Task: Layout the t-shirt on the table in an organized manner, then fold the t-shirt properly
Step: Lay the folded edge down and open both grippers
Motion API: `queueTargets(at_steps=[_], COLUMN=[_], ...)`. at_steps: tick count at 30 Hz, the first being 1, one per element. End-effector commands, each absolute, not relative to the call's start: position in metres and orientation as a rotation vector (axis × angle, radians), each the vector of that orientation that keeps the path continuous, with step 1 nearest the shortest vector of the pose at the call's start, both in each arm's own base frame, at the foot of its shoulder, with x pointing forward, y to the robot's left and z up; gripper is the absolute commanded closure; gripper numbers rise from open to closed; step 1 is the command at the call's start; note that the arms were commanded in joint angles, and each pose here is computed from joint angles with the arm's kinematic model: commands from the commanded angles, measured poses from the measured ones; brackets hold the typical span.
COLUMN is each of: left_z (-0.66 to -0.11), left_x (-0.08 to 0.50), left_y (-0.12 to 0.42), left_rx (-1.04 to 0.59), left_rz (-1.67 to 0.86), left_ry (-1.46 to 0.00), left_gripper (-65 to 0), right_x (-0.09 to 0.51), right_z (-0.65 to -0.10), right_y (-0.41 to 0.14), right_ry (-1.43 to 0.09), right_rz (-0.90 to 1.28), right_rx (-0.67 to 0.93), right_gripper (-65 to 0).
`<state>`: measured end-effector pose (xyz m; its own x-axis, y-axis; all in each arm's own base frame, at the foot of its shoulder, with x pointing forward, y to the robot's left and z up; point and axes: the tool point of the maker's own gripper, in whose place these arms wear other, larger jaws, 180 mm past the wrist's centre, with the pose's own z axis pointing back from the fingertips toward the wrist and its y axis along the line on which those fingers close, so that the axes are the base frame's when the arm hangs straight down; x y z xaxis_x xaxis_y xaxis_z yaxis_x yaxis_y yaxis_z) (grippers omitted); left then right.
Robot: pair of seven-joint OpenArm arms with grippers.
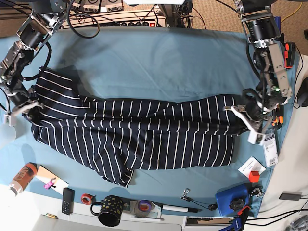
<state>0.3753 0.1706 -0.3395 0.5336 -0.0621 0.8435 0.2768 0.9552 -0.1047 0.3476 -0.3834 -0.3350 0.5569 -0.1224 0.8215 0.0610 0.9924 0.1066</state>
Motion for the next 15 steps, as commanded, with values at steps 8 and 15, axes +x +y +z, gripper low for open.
queueTargets(at_steps=[8, 15], left_z=[-0.320, -0.319], left_x=[0.393, 0.393], left_y=[0.175, 0.175], left_rx=[-0.159, -0.159], left_rz=[-0.205, -0.204], left_ry=[-1.074, -1.080], left_gripper=[0.0, -15.4], right_x=[0.371, 0.372], right_z=[-0.322, -0.322], right_y=[-0.374, -0.372], right_ry=[-1.010, -1.010], right_rz=[-0.007, -0.004], right_rx=[0.001, 0.002], right_gripper=[0.0, 0.0])
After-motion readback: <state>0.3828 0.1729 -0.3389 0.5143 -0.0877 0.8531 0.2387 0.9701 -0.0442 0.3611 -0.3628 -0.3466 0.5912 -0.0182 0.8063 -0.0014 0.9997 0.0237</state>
